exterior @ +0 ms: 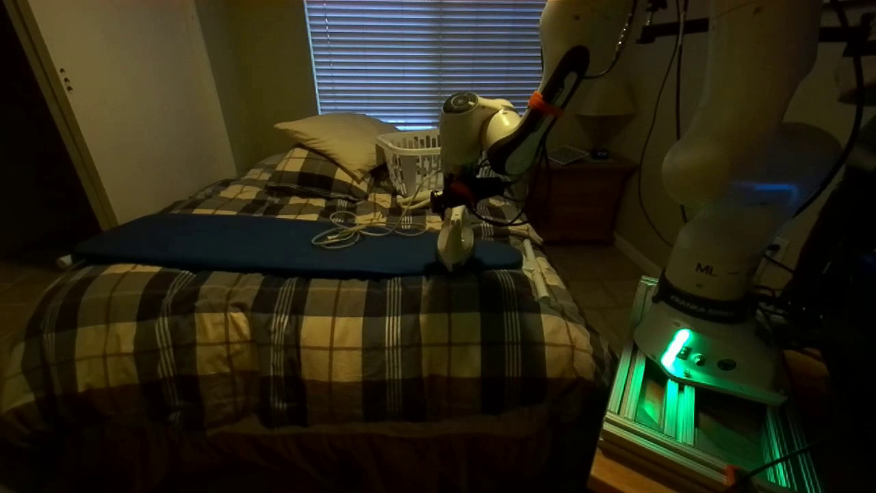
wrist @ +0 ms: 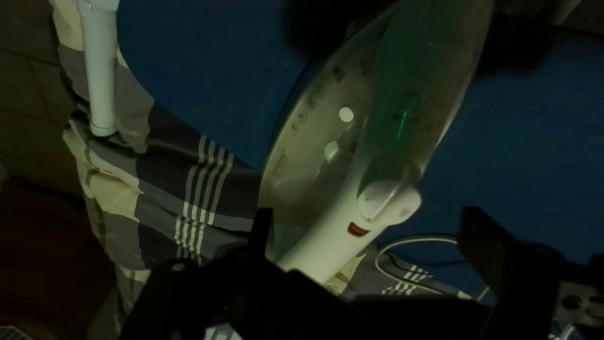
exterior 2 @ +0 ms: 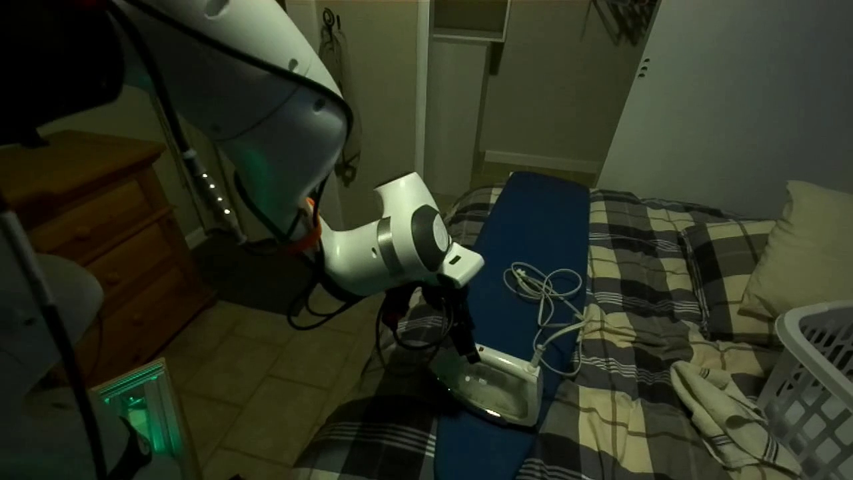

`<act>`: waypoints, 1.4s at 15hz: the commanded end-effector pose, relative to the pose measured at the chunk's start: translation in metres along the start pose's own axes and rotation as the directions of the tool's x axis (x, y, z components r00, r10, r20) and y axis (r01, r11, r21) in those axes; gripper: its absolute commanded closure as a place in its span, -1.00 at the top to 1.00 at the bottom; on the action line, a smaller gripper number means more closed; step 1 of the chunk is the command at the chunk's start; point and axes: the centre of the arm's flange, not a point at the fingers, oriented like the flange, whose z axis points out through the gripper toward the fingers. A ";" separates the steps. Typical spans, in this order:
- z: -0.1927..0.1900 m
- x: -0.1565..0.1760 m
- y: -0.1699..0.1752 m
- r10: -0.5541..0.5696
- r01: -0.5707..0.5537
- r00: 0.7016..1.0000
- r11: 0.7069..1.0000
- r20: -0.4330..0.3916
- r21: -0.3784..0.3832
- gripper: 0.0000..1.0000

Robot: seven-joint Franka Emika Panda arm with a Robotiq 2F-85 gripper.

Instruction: Put the pressing iron upright

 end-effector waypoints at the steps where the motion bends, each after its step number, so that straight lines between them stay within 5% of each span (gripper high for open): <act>1: 0.024 0.009 -0.018 0.011 -0.012 1.000 1.000 0.010 0.022 1.00; 3: 0.032 0.010 -0.023 0.007 -0.007 1.000 1.000 0.009 0.015 0.94; 4: 0.035 0.011 -0.025 0.006 -0.007 1.000 1.000 0.011 0.014 0.47; 6: 0.041 0.014 -0.025 0.017 -0.017 1.000 1.000 0.021 -0.002 0.41; 14: 0.047 0.031 -0.019 0.096 -0.090 0.992 0.993 0.084 -0.078 -0.72; 21: 0.067 0.044 -0.002 0.259 -0.240 0.929 0.965 0.264 -0.100 -1.00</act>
